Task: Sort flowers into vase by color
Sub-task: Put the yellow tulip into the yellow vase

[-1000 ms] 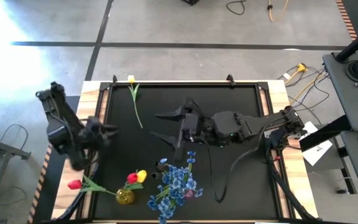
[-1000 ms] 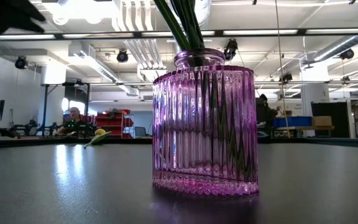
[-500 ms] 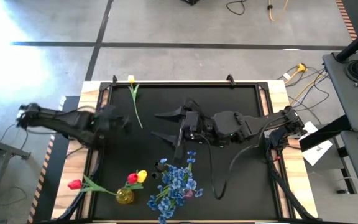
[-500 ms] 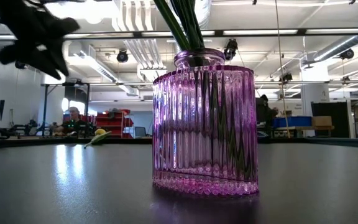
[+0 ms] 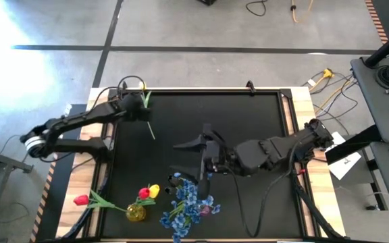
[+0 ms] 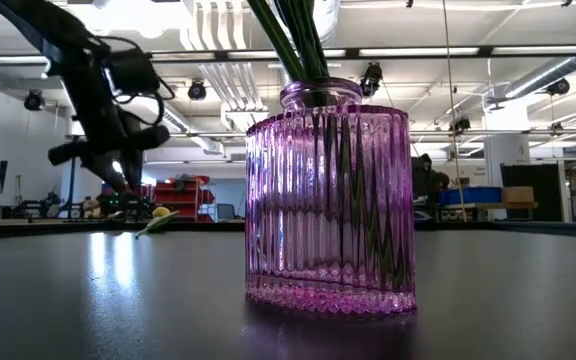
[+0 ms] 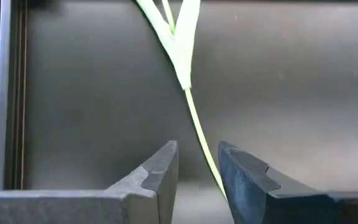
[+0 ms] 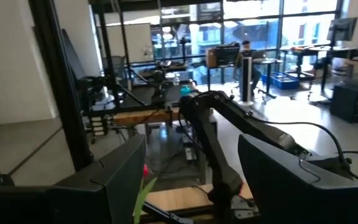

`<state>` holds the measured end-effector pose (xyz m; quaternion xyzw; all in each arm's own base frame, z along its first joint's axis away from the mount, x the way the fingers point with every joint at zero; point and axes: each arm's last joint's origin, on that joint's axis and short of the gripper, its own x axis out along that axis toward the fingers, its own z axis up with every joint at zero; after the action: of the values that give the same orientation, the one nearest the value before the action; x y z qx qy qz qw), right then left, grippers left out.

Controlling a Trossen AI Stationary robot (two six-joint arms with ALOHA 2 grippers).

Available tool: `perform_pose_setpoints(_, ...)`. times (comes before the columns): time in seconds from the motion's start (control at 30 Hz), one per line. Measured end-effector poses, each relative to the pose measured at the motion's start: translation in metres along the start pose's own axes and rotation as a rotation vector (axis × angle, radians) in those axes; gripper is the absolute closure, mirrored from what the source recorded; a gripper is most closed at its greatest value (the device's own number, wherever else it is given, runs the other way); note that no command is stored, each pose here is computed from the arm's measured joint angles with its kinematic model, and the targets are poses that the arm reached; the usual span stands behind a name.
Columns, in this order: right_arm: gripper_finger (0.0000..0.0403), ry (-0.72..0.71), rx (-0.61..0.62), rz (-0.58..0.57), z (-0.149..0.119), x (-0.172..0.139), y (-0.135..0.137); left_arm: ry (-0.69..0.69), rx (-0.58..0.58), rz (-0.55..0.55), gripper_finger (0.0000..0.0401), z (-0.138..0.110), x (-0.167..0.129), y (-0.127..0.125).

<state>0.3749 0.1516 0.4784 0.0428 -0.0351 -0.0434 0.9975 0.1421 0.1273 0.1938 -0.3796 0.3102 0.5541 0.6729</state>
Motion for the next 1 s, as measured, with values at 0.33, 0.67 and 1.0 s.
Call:
perform_pose_setpoints(0.33, 0.0154, 0.005, -0.002, -0.038, 0.000, -0.002, 0.001, -0.023, 0.009, 0.082, 0.0192, 0.036, 0.042, -0.014)
perform_pose_setpoints(0.67, 0.0154, 0.084, 0.046, -0.048, -0.002, -0.009, -0.003, 0.090, -0.025, 0.235, 0.0163, 0.045, 0.099, -0.015)
perform_pose_setpoints(1.0, 0.0154, 0.108, 0.041, -0.053, -0.002, -0.011, -0.006, 0.021, -0.092, 0.236, 0.0274, 0.062, 0.106, -0.023)
